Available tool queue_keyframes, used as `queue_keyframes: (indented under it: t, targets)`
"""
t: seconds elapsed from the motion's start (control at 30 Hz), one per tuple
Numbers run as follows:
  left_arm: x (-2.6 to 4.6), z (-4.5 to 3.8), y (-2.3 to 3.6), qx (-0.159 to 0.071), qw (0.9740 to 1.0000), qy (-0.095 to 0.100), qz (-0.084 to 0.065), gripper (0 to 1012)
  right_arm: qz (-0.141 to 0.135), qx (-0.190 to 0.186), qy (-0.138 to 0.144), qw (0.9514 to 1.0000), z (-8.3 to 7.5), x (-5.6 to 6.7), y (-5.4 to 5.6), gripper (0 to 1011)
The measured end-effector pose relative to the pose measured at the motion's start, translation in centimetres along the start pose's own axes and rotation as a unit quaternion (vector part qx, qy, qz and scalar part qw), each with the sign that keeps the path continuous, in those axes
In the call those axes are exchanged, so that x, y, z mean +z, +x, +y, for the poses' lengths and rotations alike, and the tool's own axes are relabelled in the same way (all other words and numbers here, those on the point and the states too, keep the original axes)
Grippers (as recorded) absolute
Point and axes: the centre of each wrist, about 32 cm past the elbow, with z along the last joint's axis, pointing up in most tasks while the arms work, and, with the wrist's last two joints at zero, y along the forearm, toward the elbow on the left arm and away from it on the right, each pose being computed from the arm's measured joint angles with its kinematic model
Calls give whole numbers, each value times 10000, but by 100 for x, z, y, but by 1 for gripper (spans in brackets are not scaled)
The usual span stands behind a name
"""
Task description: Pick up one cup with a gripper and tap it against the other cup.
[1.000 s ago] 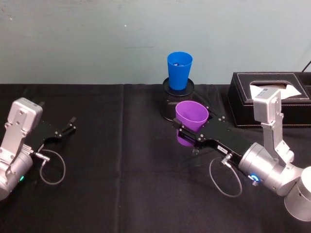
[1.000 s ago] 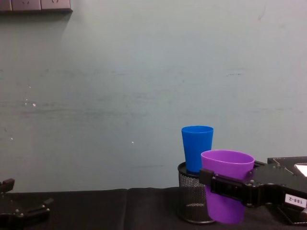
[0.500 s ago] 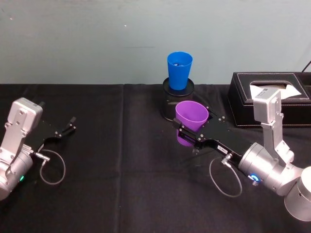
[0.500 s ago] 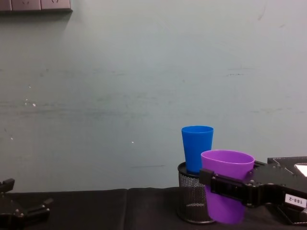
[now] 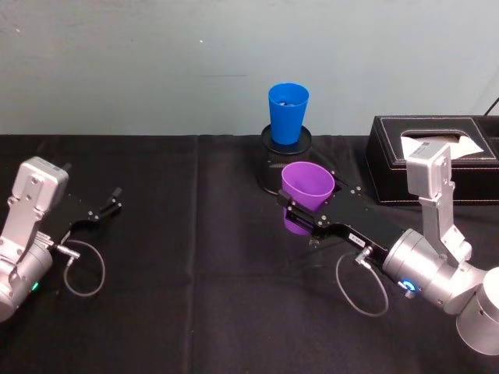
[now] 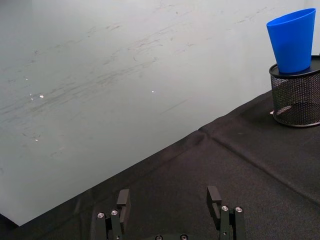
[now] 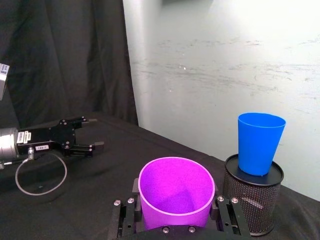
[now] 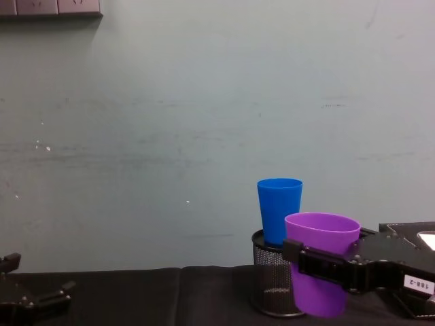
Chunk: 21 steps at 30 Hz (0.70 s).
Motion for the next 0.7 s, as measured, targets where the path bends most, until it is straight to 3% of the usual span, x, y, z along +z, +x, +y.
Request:
queue_keyframes:
  t: [0.53,0.7]
  targets:
    - [0,0,0,0,10000,0,0,1000,-16,6,4,10000,-4,8,4,731]
    - [0,0,0,0,10000,0,0,1000,-37,103,-57,9999,24,64,71,731]
